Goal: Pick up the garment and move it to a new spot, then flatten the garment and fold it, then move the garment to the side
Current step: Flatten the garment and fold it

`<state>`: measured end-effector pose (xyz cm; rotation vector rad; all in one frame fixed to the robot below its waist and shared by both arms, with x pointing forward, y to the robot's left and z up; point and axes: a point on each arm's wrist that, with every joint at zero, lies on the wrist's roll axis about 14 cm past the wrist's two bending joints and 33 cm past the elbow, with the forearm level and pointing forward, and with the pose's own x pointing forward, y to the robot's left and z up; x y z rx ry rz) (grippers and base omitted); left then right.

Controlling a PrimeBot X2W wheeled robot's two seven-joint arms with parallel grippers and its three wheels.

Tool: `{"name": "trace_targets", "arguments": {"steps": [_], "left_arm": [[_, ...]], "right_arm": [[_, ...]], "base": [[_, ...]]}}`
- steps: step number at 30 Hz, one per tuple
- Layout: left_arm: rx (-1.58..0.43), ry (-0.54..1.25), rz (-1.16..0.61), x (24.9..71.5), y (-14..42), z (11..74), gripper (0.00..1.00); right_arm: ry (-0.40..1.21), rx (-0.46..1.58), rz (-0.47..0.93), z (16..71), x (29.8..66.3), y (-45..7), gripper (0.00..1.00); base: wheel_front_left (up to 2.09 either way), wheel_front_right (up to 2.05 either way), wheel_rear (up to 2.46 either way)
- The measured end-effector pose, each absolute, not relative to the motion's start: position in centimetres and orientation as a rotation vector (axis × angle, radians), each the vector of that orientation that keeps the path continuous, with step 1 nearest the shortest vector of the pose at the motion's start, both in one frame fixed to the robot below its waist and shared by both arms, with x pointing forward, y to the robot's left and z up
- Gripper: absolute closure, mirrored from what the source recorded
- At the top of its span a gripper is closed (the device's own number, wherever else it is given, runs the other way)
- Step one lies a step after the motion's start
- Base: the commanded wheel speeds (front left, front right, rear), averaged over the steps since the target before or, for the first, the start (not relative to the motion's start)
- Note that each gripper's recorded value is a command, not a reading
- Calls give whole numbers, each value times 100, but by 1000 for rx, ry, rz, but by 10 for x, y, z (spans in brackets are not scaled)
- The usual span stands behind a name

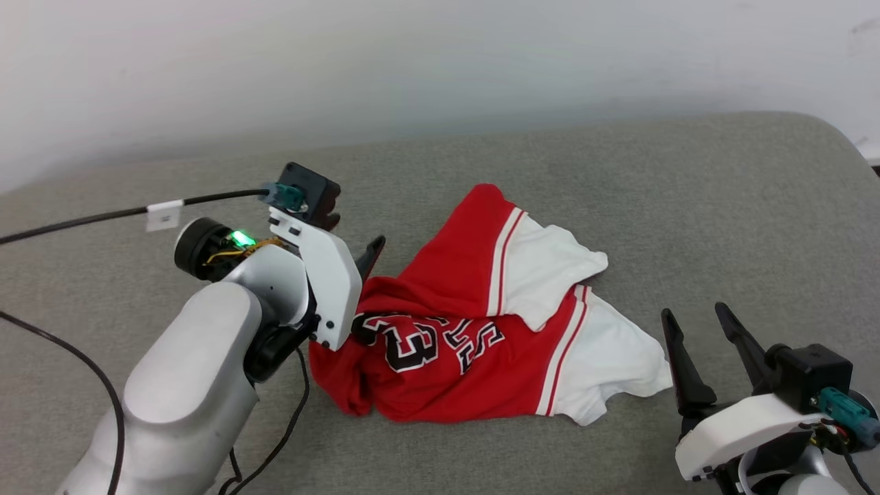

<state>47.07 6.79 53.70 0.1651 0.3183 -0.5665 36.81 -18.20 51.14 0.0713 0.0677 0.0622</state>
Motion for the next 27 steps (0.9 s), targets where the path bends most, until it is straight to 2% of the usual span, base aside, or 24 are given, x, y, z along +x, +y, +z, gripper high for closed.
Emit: {"name": "trace_targets", "arguments": {"steps": [4,13,14,15,16,20,27], "left_arm": [[222,553,-665,464,53,494,0],[263,905,-654,464,76,416,0],[262,938,-654,461,76,409,16],[244,970,-657,458,75,403,64],[232,988,-660,456,74,399,100],[195,954,-679,458,66,402,100],[165,629,-705,478,54,460,100]], "right_arm": [[83,89,28,503,368,-193,0],[129,99,-33,482,368,-211,0],[135,99,-37,480,367,-212,0],[140,100,-42,478,367,-213,0],[146,101,-44,476,366,-214,0],[145,107,-46,475,370,-215,0],[133,93,-5,480,379,-203,0]], "base": [[0,0,0],[0,0,0],[0,0,0],[0,0,0],[0,0,0],[0,0,0],[0,0,0]]}}
